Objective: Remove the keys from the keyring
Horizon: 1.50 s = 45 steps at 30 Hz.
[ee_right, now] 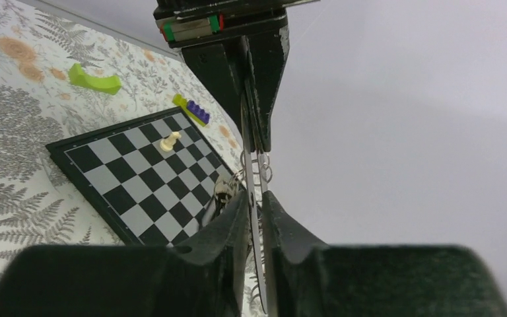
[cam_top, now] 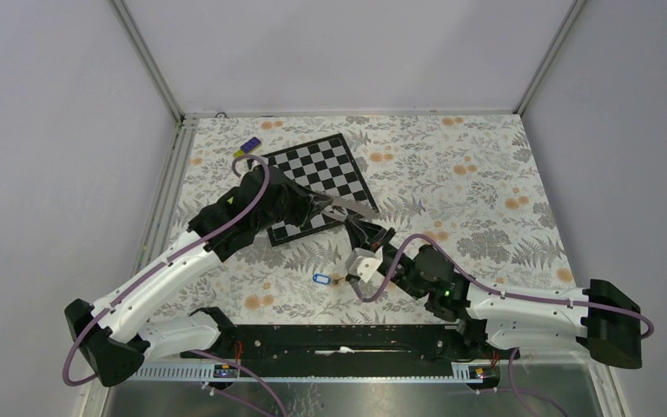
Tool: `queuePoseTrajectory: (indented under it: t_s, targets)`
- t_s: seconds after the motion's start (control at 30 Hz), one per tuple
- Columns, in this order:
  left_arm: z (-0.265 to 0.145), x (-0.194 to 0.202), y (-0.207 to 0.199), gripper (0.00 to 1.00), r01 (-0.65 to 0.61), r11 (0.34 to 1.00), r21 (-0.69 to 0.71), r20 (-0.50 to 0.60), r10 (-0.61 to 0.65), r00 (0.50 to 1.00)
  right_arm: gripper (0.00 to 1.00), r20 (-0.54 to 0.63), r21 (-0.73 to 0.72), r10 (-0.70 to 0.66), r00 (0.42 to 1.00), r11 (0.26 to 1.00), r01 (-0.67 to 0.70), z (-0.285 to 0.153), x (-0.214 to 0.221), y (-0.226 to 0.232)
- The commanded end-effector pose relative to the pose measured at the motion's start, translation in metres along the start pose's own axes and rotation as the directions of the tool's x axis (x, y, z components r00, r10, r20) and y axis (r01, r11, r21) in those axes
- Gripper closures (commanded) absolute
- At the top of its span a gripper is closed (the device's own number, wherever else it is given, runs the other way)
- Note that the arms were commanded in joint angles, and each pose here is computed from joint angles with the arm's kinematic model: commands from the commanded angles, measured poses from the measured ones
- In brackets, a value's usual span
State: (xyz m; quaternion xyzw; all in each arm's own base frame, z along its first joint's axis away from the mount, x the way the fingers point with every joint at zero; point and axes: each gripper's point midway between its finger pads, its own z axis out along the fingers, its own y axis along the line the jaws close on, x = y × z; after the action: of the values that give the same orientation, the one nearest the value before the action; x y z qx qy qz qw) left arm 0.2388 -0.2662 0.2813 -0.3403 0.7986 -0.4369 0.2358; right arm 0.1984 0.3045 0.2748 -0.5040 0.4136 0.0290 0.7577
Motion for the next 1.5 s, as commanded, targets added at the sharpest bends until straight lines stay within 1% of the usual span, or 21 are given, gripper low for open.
queuePoseTrajectory:
  t_s: [0.0,0.03,0.07,0.1,0.17,0.23,0.3,0.47,0.5,0.53,0.6,0.7,0.73,0.8,0.87,1.0,1.1,1.17,1.23,1.37,1.47]
  targets:
    - [-0.014,0.002,-0.021,1.0,0.068,0.994,0.086,-0.031,-0.066,0.997,0.76,0.012,0.044,0.077,0.997,0.996,-0.077,0.007,-0.012,-0.026]
    - [-0.015,0.001,-0.022,1.0,0.071,0.993,0.091,-0.03,-0.068,0.997,0.69,0.007,0.024,0.082,0.997,0.996,-0.083,0.008,-0.011,-0.023]
    - [-0.015,0.001,-0.023,1.0,0.072,0.993,0.095,-0.029,-0.069,0.997,0.65,0.004,0.012,0.092,0.996,0.996,-0.092,0.008,-0.01,-0.02]
    - [-0.016,0.0,-0.023,1.0,0.073,0.993,0.097,-0.028,-0.07,0.997,0.64,0.003,-0.003,0.097,0.995,0.995,-0.097,0.008,-0.009,-0.017]
    - [-0.017,0.0,-0.024,1.0,0.075,0.992,0.103,-0.028,-0.073,0.997,0.66,-0.006,-0.023,0.104,0.995,0.994,-0.104,0.008,-0.006,-0.012]
    - [-0.017,0.001,-0.024,1.0,0.077,0.992,0.105,-0.032,-0.074,0.997,0.73,-0.02,-0.026,0.107,0.994,0.994,-0.108,0.009,-0.003,-0.012]
    - [-0.016,0.002,-0.024,1.0,0.08,0.991,0.104,-0.039,-0.076,0.996,0.85,-0.043,-0.021,0.109,0.993,0.994,-0.11,0.011,0.0,-0.013]
    - [-0.016,0.002,-0.024,1.0,0.083,0.99,0.118,-0.046,-0.078,0.996,1.0,-0.126,0.0,0.144,0.982,0.989,-0.145,0.016,0.006,-0.021]
    - [-0.016,0.002,-0.025,0.98,0.082,0.989,0.126,-0.047,-0.076,0.996,1.0,-0.141,0.011,0.172,0.975,0.985,-0.172,0.017,0.004,-0.026]
    - [-0.016,0.002,-0.025,0.9,0.082,0.988,0.132,-0.05,-0.076,0.996,1.0,-0.156,0.021,0.201,0.967,0.979,-0.201,0.017,0.002,-0.03]
    - [-0.016,0.001,-0.025,0.71,0.076,0.985,0.158,-0.05,-0.069,0.996,1.0,-0.18,0.033,0.238,0.954,0.971,-0.236,0.016,-0.002,-0.037]
    - [-0.016,-0.003,-0.025,0.35,0.067,0.979,0.194,-0.038,-0.061,0.997,1.0,-0.181,0.057,0.247,0.952,0.969,-0.241,0.012,-0.007,-0.05]
    - [-0.017,-0.004,-0.025,0.26,0.062,0.978,0.201,-0.033,-0.057,0.998,1.0,-0.182,0.062,0.247,0.952,0.969,-0.24,0.008,-0.008,-0.053]
    - [-0.02,-0.009,-0.025,0.15,0.044,0.976,0.215,-0.018,-0.041,0.999,1.0,-0.194,0.07,0.246,0.95,0.969,-0.236,0.001,-0.01,-0.062]
    - [-0.026,-0.011,-0.027,0.08,0.012,0.972,0.233,-0.004,-0.012,1.0,1.0,-0.215,0.054,0.24,0.947,0.971,-0.234,-0.006,-0.011,-0.066]
    - [-0.042,-0.022,-0.036,0.04,-0.062,0.959,0.277,0.067,0.046,0.997,1.0,-0.27,0.059,0.265,0.926,0.964,-0.259,-0.023,-0.011,-0.077]
    - [-0.057,-0.036,-0.039,0.02,-0.125,0.95,0.288,0.152,0.083,0.985,1.0,-0.317,0.087,0.293,0.902,0.956,-0.28,-0.039,-0.008,-0.087]
    - [-0.071,-0.046,-0.042,0.01,-0.184,0.938,0.293,0.222,0.12,0.967,1.0,-0.322,0.098,0.328,0.888,0.945,-0.313,-0.049,-0.012,-0.094]
    - [-0.084,-0.055,-0.045,0.01,-0.273,0.913,0.302,0.297,0.182,0.938,1.0,-0.311,0.088,0.357,0.881,0.934,-0.347,-0.058,-0.02,-0.101]
    - [-0.11,-0.065,-0.052,0.01,-0.465,0.816,0.342,0.438,0.299,0.848,1.0,-0.287,0.05,0.409,0.866,0.909,-0.413,-0.074,-0.042,-0.115]
    - [-0.123,-0.06,-0.061,0.03,-0.61,0.692,0.386,0.517,0.386,0.764,1.0,-0.3,-0.024,0.42,0.857,0.894,-0.447,-0.081,-0.056,-0.113]
